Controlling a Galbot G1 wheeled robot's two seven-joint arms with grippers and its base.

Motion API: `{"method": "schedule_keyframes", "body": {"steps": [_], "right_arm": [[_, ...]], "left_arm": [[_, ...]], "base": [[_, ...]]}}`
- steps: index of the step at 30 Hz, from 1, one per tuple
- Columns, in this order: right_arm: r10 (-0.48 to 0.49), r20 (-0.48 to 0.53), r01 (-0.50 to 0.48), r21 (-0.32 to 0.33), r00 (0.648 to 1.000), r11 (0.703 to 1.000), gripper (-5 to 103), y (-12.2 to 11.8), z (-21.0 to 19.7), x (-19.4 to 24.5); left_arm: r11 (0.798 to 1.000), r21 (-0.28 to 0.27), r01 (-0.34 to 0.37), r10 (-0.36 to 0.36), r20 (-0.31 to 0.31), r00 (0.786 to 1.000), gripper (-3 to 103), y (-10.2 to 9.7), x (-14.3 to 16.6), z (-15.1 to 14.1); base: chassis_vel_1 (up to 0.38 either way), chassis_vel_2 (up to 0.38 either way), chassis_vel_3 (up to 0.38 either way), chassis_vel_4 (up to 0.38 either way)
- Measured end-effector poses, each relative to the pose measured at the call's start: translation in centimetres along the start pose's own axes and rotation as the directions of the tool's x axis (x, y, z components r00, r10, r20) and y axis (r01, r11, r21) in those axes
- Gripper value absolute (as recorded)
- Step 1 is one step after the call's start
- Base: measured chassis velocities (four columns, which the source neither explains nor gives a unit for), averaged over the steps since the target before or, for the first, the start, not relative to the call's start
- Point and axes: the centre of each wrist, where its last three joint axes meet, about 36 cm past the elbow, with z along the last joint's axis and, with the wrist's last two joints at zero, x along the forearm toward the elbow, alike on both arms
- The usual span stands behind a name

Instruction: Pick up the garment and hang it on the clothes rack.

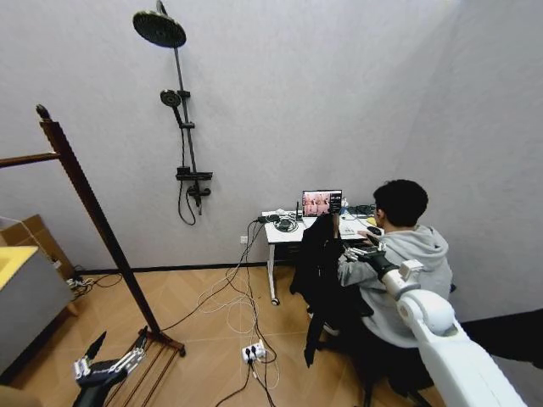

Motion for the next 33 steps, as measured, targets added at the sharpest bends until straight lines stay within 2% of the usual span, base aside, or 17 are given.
{"method": "schedule_keyframes", "body": {"steps": [10, 19, 21, 24, 25, 28, 31, 33], "right_arm": [[0.025, 0.012, -0.024, -0.026, 1.000, 0.999, 100, -1.5, -0.8, -6.3], [0.054, -0.041, -0.056, -0.063, 0.998, 0.996, 100, -0.3, 0.2, -10.0], [0.058, -0.045, -0.061, -0.065, 0.997, 0.996, 103, -0.2, 0.3, -10.3], [0.075, -0.056, -0.079, -0.072, 0.996, 0.994, 90, -0.2, 0.5, -11.1], [0.075, -0.056, -0.079, -0.072, 0.996, 0.994, 90, -0.2, 0.5, -11.1], [0.075, -0.057, -0.079, -0.072, 0.996, 0.994, 74, -0.2, 0.5, -11.3], [0.074, -0.057, -0.078, -0.071, 0.996, 0.994, 69, -0.2, 0.5, -11.3], [0.074, -0.056, -0.078, -0.068, 0.996, 0.995, 57, -0.1, 0.4, -11.2]], "left_arm": [[1.000, 0.000, 0.000, 0.000, 0.000, 1.000, 100, 0.0, 0.0, 0.0], [1.000, 0.000, 0.000, 0.000, 0.000, 1.000, 100, 0.0, 0.0, 0.0], [1.000, 0.000, 0.000, 0.000, 0.000, 1.000, 100, 0.0, 0.0, 0.0], [1.000, 0.000, 0.000, 0.000, 0.000, 1.000, 100, 0.0, 0.0, 0.0], [1.000, 0.000, 0.000, 0.000, 0.000, 1.000, 100, 0.0, 0.0, 0.0], [1.000, 0.000, 0.000, 0.000, 0.000, 1.000, 100, 0.0, 0.0, 0.0], [1.000, 0.000, 0.000, 0.000, 0.000, 1.000, 100, 0.0, 0.0, 0.0], [1.000, 0.000, 0.000, 0.000, 0.000, 1.000, 100, 0.0, 0.0, 0.0]], "base": [[0.000, 0.000, 0.000, 0.000], [0.000, 0.000, 0.000, 0.000], [0.000, 0.000, 0.000, 0.000], [0.000, 0.000, 0.000, 0.000], [0.000, 0.000, 0.000, 0.000], [0.000, 0.000, 0.000, 0.000], [0.000, 0.000, 0.000, 0.000], [0.000, 0.000, 0.000, 0.000]]}}
